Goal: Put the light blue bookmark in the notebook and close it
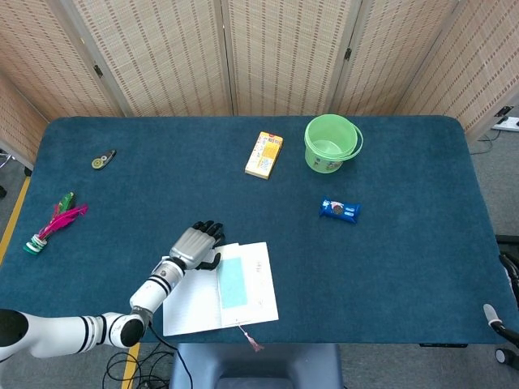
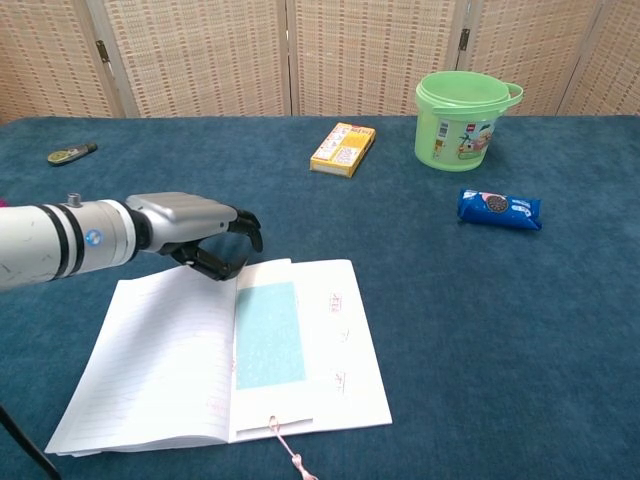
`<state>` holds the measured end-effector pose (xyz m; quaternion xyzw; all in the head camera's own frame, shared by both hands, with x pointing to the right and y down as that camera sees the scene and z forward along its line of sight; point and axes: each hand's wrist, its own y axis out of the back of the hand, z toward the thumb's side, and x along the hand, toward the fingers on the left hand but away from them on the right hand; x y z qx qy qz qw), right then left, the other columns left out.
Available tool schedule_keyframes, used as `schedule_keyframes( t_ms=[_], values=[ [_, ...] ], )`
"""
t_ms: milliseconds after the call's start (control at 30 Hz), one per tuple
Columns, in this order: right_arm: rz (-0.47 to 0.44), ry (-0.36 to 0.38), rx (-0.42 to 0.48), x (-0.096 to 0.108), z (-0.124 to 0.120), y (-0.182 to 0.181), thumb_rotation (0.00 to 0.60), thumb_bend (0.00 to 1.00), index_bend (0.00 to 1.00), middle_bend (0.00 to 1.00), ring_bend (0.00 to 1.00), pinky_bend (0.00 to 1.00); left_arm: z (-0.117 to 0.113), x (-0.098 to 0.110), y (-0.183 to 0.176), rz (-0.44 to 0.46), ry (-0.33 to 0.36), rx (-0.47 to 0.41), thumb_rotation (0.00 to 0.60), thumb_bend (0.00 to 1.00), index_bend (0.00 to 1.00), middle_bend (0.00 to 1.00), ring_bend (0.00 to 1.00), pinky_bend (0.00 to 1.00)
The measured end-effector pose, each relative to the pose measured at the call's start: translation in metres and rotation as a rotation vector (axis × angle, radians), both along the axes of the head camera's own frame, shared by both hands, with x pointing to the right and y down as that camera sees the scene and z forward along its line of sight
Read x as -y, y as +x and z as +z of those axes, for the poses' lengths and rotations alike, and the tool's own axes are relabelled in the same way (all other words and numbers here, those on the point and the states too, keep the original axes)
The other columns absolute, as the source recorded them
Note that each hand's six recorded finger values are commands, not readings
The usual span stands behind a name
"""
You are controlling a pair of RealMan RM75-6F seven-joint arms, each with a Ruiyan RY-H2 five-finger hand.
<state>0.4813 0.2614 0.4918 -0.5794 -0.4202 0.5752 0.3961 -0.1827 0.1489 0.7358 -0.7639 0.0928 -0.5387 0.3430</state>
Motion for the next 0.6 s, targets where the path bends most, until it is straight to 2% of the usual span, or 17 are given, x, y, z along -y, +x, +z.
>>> schedule_keyframes(
  t_ms=[600],
  values=[
    [-0.005,-0.003,-0.003,0.001,0.001,-0.003,0.600,0.25,0.06,0.11,0.05,0.07,0.002,-0.012,0.002,0.047,-0.010,0.015,0.262,0.60,0.25,0.06,0.00,0.15]
  ],
)
